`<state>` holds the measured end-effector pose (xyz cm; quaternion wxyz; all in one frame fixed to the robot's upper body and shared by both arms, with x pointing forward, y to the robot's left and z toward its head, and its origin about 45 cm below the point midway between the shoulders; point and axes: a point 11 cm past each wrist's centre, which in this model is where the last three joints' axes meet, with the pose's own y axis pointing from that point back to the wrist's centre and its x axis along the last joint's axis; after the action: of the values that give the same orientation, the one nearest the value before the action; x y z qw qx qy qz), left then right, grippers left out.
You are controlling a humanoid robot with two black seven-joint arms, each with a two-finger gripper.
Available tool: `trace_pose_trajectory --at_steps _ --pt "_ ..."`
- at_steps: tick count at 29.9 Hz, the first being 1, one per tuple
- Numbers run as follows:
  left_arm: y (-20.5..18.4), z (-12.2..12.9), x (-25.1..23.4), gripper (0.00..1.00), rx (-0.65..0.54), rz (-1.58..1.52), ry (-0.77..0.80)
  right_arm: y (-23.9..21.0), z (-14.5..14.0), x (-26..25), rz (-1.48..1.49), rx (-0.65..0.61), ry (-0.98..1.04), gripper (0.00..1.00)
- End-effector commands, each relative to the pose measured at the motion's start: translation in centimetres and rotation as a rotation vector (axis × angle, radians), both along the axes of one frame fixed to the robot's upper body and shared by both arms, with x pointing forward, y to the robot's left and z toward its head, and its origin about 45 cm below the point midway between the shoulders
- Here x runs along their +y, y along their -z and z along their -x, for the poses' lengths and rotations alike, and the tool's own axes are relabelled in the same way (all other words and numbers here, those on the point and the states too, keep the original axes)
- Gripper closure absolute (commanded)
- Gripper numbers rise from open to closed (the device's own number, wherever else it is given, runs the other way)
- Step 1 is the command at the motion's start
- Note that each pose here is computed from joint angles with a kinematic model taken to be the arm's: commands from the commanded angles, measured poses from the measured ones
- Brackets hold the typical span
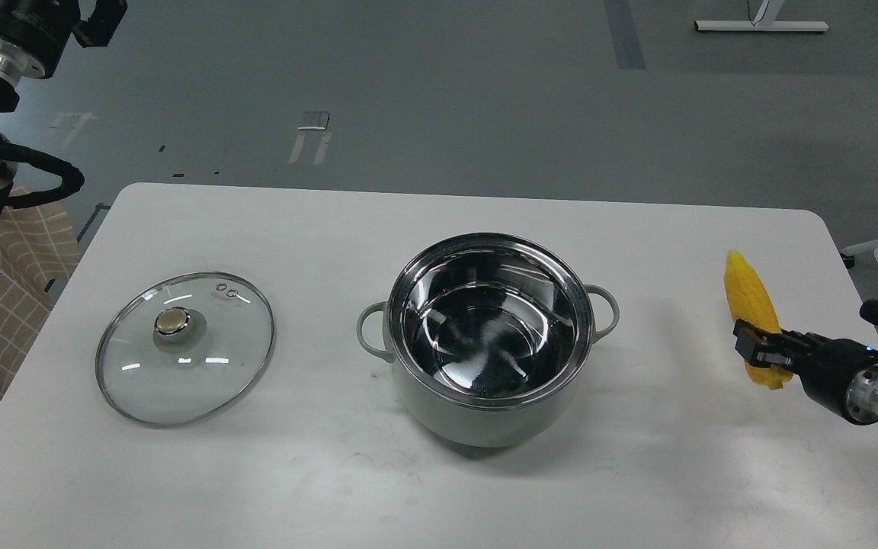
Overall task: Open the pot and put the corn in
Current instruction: 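Grasp the corn cob with the right gripper and lift it, then move the corn over the open pot and lower it inside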
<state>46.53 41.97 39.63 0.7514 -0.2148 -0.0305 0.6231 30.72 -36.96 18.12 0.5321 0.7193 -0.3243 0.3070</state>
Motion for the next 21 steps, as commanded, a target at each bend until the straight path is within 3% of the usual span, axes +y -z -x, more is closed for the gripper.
trace_pose_trajectory --at_steps 1,7,11,15,21 --pt "-0.2 0.0 -0.1 0.02 -0.004 0.0 0.001 -3.5 -1.1 2.3 -0.054 -0.113 -0.045 0.95" --pt "-0.6 0.1 -0.1 0.02 -0.014 -0.001 0.01 -5.2 -0.5 11.6 -0.263 -0.188 -0.197 0.95" --pt "-0.9 0.2 -0.1 0.02 -0.021 0.001 0.011 -7.3 -1.7 17.1 -0.347 -0.239 -0.308 0.95" --pt "-1.0 0.1 -0.1 0.02 -0.021 0.002 0.012 -6.8 -1.5 20.6 -0.351 -0.204 -0.406 0.94" --pt "-0.9 0.1 -0.2 0.02 -0.019 0.001 0.013 -4.1 1.1 25.0 -0.329 -0.099 -0.554 0.92"
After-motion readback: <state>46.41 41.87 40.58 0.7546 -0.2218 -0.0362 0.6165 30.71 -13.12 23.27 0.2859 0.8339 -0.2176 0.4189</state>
